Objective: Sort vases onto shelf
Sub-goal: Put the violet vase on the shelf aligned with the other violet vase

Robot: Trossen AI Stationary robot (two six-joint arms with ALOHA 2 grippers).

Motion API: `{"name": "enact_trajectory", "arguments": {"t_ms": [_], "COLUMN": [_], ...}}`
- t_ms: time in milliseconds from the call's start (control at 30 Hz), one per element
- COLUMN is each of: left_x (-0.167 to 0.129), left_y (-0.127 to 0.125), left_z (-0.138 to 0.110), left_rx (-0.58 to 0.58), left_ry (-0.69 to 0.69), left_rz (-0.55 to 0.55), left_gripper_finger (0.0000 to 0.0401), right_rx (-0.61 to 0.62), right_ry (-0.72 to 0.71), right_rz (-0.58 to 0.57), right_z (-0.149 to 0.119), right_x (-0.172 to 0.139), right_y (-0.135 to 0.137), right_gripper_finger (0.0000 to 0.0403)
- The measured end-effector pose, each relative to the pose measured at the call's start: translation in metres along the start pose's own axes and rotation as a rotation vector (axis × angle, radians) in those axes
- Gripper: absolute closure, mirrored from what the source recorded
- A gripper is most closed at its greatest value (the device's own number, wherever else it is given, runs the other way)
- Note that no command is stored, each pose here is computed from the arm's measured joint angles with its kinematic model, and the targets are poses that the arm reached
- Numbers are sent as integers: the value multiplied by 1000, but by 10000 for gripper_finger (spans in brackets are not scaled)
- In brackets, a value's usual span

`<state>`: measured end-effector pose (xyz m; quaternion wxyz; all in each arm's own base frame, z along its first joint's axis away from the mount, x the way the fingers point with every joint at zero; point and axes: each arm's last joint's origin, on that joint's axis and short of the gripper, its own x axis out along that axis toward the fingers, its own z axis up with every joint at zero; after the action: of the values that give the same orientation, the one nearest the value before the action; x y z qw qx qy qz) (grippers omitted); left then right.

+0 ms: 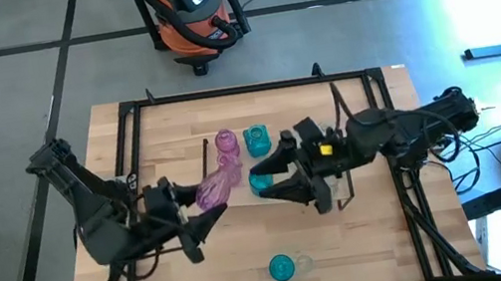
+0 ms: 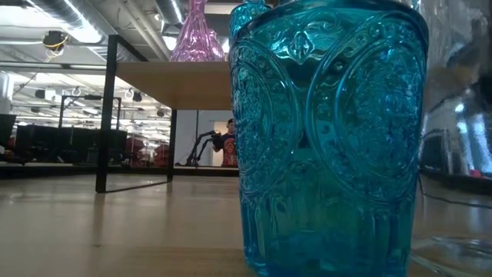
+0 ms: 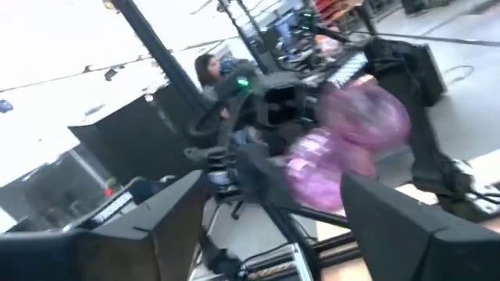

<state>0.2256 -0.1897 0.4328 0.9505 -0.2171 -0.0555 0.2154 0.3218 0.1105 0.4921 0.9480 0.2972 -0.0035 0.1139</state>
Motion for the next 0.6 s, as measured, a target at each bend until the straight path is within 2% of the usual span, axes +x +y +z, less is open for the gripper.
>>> {"name": "enact_trajectory", "arguments": {"t_ms": [167,267,367,500,600], "left_x": [7,16,23,31,39], "left_y": [-1,1,3,7,9], "left_z": [15,23,28,33,37], "left_rx": [50,44,39,32,19], "left_ry": [-52,-86,-112,-141,-161], "left_rz": [-29,-53,-55,-53,-90], "left_gripper_finger": [140,140,140,140,140], "right_rx": [38,52,58,17,-27], "right_ry": [-75,-177,-217,-283,-326], "right_rz": [-56,-58,-40,-18,-44], "right_z": [-2,0,-2,1,3], "right_x": [5,8,11,13,16], "right_y": [-8,-12,-17,-18,-20], "right_gripper_finger": [102,100,100,100,100]}}
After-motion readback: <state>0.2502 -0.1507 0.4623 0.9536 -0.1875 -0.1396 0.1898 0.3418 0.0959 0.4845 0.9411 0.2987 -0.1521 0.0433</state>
